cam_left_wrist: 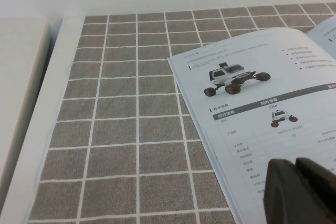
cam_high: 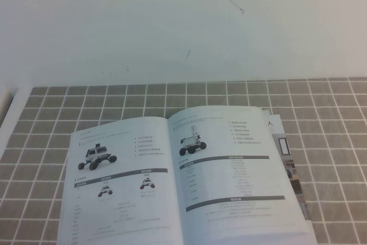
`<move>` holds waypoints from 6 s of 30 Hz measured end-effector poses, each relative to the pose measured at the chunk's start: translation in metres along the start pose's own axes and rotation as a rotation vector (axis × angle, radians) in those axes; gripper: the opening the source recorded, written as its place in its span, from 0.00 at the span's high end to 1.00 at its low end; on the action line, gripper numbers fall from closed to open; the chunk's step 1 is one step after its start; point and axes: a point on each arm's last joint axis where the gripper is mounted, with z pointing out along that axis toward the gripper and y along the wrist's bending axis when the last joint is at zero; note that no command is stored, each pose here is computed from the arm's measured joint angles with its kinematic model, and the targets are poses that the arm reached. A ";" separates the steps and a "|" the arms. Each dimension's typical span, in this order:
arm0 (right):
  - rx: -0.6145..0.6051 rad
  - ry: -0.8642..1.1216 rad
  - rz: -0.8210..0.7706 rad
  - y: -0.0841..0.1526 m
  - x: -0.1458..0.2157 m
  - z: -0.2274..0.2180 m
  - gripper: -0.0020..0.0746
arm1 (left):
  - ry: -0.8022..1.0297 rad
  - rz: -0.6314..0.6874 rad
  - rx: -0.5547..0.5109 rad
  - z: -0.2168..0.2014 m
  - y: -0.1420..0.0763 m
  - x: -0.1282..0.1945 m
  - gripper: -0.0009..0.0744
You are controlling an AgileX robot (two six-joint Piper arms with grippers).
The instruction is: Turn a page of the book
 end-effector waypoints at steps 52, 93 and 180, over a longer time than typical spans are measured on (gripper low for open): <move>0.242 -1.165 0.211 -0.027 -0.078 -0.056 0.98 | -0.860 -0.022 0.124 -0.032 -0.009 -0.068 0.99; -0.789 0.437 0.068 0.044 -0.166 0.185 0.98 | 0.720 -0.216 0.222 0.193 -0.074 -0.104 0.99; -0.966 1.001 0.131 0.140 -0.083 0.321 0.39 | 0.958 -0.106 0.111 0.269 -0.079 -0.021 0.99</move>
